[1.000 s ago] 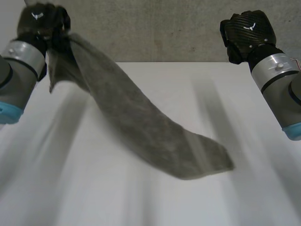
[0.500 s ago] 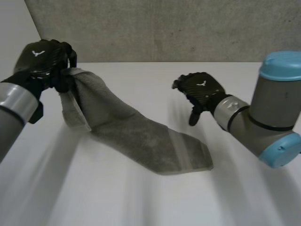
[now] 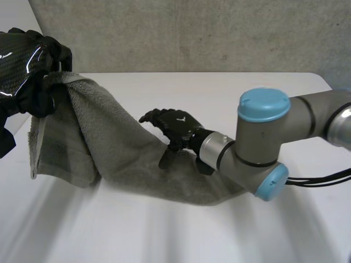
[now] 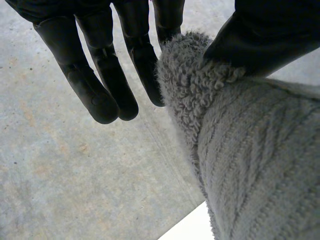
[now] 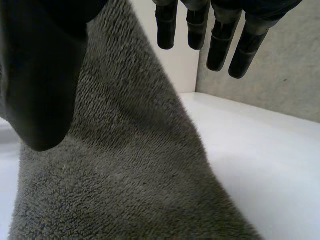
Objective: Fold the towel.
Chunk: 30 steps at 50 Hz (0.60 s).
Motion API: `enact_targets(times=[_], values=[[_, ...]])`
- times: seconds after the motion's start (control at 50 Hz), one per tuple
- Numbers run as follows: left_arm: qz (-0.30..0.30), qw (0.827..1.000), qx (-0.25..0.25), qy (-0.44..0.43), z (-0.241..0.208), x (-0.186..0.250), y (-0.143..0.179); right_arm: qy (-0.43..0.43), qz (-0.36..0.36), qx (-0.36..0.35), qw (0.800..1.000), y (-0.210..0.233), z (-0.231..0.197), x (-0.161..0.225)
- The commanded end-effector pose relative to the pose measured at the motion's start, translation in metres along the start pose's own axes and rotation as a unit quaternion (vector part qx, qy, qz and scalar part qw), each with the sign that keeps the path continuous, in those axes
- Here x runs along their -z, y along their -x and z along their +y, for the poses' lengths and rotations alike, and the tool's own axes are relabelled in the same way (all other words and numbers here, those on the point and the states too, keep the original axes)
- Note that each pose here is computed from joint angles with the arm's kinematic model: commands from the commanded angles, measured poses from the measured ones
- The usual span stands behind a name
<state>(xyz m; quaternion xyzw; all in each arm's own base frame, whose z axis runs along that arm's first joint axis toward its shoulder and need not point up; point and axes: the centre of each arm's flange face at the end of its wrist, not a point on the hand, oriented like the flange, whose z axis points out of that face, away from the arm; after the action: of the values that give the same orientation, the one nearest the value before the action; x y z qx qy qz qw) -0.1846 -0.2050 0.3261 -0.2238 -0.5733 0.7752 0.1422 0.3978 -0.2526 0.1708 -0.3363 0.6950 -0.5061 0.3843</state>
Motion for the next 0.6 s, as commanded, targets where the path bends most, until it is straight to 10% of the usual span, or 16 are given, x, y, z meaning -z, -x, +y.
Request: enact_targets(times=[0.02, 0.24, 0.46, 0.6], values=[[-0.002, 1.000, 0.016, -0.002, -0.001, -0.002, 0.002, 0.017, -0.030, -0.023, 0.999, 0.007, 0.026, -0.020], [-0.003, 1.000, 0.016, -0.015, -0.004, -0.005, 0.004, 0.028, -0.063, -0.076, 0.995, 0.014, 0.044, -0.033], [-0.011, 0.999, 0.008, -0.029, 0.009, -0.037, 0.022, -0.099, 0.040, 0.010, 0.994, -0.018, -0.036, -0.022], [-0.038, 0.998, 0.000, -0.058, 0.000, -0.089, 0.050, -0.266, 0.197, 0.186, 0.925, -0.031, -0.135, 0.018]])
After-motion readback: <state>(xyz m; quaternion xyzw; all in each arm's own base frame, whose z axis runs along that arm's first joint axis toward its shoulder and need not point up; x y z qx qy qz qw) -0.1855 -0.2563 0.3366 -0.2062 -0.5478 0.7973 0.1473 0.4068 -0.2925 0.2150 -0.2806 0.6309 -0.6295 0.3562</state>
